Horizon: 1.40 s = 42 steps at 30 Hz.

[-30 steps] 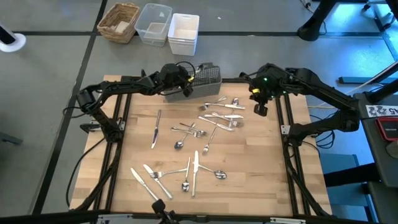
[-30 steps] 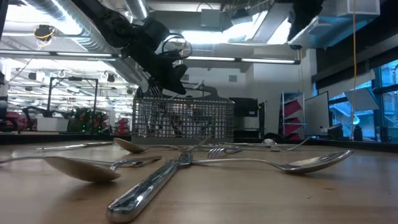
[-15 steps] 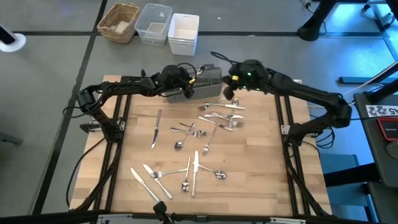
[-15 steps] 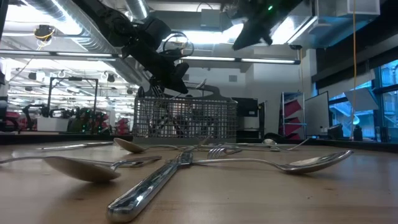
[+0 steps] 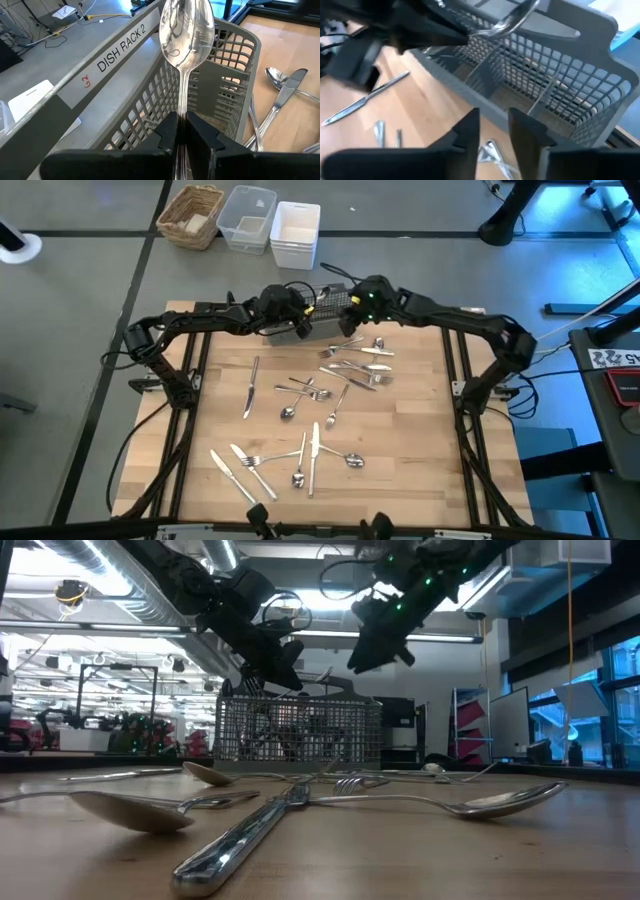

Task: Sort silverware
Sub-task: Put the silver spoon into the silverware rack

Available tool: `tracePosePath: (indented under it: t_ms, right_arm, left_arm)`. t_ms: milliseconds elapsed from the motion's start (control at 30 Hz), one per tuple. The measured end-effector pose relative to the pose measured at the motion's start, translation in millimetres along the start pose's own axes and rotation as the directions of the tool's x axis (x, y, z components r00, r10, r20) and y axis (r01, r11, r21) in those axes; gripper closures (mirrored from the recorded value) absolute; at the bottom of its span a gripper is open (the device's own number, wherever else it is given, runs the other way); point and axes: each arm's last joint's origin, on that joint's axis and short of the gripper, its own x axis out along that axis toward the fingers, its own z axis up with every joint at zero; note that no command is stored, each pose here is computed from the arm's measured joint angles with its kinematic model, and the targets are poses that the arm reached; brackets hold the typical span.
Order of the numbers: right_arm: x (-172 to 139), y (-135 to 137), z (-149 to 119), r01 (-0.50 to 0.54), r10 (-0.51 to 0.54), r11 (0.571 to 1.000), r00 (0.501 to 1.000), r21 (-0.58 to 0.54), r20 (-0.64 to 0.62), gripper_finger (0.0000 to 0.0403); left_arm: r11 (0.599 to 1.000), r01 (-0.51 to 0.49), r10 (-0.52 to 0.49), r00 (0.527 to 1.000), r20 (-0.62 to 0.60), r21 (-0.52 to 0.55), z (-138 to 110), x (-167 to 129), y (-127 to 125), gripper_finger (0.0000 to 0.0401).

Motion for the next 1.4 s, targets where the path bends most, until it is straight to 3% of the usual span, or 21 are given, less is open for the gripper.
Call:
tracePosePath:
  t_ms: [167, 367, 500, 633, 967, 1400]
  right_arm:
    - [8, 0, 9, -0.026, 0.023, 0.999, 0.994, 0.026, 0.106, 0.0241]
    - [7, -7, 26, -0.051, 0.017, 0.991, 0.963, 0.122, 0.269, 0.0236]
    - [11, -26, 28, -0.044, -0.038, 0.958, 0.960, 0.284, 0.278, 0.0236]
    - [16, -38, 28, -0.096, -0.003, 0.925, 0.965, 0.366, 0.261, 0.0237]
    - [34, -20, 19, -0.143, 0.060, 0.927, 0.969, 0.348, 0.240, 0.0237]
    - [38, -17, 18, -0.057, -0.042, 0.933, 0.963, 0.356, 0.265, 0.0237]
  left_arm:
    - [1.000, 0.000, 0.000, 1.000, 0.000, 0.000, 0, 0, 0, 0.0382]
    - [1.000, 0.000, 0.000, 1.000, -0.001, 0.000, 0, 0, 0, 0.0382]
    - [1.000, 0.000, 0.000, 1.000, -0.001, 0.001, 0, 0, 0, 0.0382]
    - [1.000, 0.001, -0.001, 1.000, -0.001, 0.007, 0, 0, 0, 0.0382]
    - [1.000, 0.001, -0.001, 1.000, -0.001, 0.010, 0, 0, 0, 0.0382]
    - [1.000, 0.001, -0.001, 1.000, 0.000, 0.012, 0, 0, 0, 0.0382]
